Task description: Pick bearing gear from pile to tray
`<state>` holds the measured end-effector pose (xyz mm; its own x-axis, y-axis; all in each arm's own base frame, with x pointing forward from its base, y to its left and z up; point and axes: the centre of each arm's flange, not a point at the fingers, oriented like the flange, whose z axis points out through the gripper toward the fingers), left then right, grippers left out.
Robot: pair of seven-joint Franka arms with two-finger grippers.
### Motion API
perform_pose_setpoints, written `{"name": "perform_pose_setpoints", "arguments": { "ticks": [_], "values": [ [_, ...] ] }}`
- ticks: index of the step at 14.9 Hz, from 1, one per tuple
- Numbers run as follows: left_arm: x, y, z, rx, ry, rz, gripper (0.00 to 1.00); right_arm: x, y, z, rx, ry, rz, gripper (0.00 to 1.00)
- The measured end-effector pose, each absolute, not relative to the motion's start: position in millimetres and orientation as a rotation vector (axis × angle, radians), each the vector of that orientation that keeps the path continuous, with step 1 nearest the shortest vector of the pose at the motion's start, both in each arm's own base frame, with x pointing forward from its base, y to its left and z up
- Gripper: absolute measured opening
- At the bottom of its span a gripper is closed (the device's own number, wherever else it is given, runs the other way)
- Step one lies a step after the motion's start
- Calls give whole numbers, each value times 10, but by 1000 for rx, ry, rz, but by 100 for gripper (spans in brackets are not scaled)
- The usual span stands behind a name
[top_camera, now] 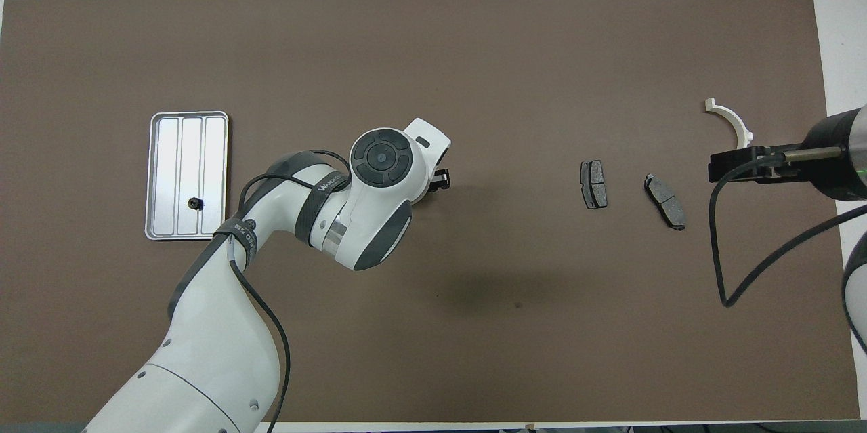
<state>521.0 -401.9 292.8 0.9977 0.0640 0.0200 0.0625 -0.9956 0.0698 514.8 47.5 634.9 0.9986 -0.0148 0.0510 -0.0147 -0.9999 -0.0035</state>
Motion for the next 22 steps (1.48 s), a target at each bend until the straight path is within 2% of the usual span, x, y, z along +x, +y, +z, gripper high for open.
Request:
{"name": "perform_pose_setpoints", "arguments": {
  "ticks": [2,3,5,6,8,9,11,12,13,19,22],
  "values": [
    [5219,-4021,2936,3066,98,44,80,5148,481,6349,-3138,21,-80,100],
    [5222,-4020,2937,3065,99,46,72,5148,482,6349,-3138,21,-80,100],
    [5224,-4019,2938,3066,96,50,70,5148,483,6349,-3137,21,-80,100],
    [5225,-4018,2938,3068,91,54,62,5148,482,6349,-3137,21,-80,100],
    [5226,-4017,2939,3074,82,61,59,5148,476,6349,-3137,23,-80,100],
    [5231,-4011,2949,3077,77,68,51,5149,470,6349,-3137,25,-80,100],
    [5231,-4011,2951,3081,68,75,47,5150,457,6349,-3137,28,-80,100],
    [5233,-4009,2960,3089,54,87,36,5150,455,6349,-3137,29,-80,100],
    [5231,-4011,2960,3095,42,94,33,5150,453,6349,-3137,29,-80,100],
    [5251,-3999,2973,3117,2,131,33,5158,362,6351,-3136,56,-81,100],
    [5377,-3952,3117,3118,18,163,33,5160,341,6360,-3136,63,-84,100]
  ]
}}
